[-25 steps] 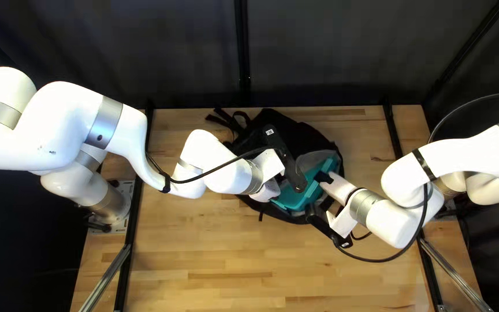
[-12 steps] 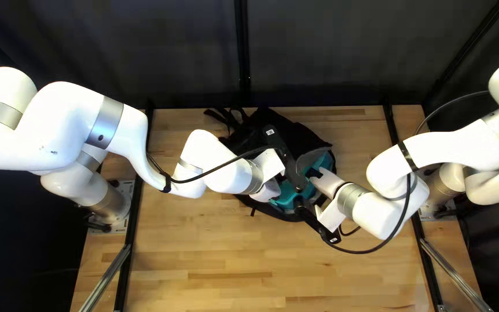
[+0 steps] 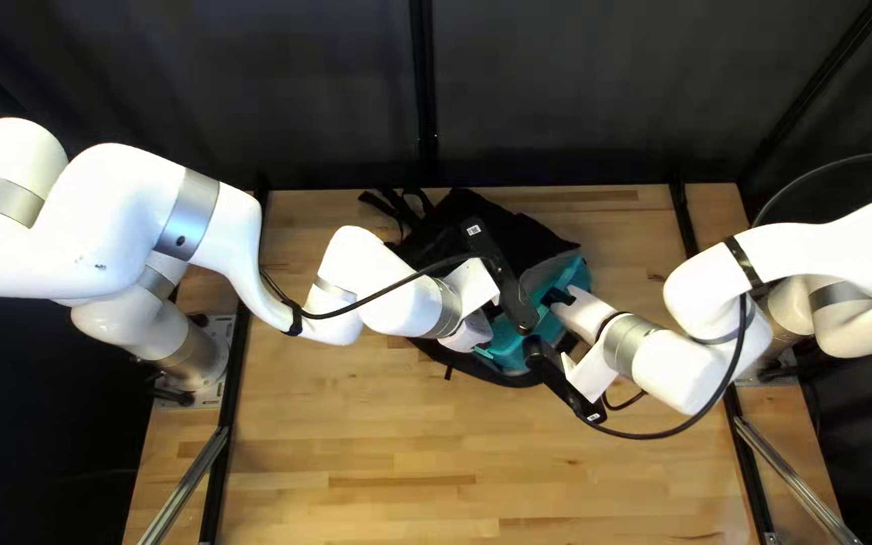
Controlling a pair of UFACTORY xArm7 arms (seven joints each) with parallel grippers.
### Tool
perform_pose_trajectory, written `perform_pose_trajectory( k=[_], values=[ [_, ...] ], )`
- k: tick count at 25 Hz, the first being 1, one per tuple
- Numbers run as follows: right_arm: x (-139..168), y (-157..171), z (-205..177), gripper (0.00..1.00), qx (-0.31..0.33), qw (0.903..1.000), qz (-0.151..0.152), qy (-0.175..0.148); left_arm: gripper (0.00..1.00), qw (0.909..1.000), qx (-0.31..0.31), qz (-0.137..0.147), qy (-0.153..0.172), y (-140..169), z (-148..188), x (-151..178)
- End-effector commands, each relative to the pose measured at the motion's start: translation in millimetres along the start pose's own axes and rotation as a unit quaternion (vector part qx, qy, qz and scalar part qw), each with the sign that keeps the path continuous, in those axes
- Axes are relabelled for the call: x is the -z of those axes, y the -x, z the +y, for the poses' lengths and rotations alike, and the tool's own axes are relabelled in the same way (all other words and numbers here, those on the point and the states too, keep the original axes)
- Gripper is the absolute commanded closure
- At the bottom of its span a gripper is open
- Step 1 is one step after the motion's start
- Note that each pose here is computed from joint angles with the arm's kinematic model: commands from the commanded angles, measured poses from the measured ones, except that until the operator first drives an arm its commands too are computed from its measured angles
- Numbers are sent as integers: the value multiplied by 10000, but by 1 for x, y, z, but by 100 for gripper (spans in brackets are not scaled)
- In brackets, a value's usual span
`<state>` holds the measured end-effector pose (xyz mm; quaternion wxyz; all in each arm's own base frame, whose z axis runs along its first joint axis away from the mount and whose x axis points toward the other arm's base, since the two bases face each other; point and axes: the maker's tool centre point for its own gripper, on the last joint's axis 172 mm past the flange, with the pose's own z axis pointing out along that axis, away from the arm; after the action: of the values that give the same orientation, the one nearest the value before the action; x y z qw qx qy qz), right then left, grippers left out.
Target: Remove a lunch box from a kids backpack
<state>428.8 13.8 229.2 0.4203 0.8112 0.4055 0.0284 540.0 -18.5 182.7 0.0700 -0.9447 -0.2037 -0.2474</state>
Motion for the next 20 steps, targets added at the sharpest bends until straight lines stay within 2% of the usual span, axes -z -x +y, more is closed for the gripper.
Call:
perform_pose_trajectory(
  k=[1,20],
  values=[
    [7,0,-3,100,18,10000,-19,26,100,10000,4,2,-4,1,0,0],
    [39,0,1,100,136,9996,-128,219,100,10000,1,-4,-18,2,-2,0]
  ],
)
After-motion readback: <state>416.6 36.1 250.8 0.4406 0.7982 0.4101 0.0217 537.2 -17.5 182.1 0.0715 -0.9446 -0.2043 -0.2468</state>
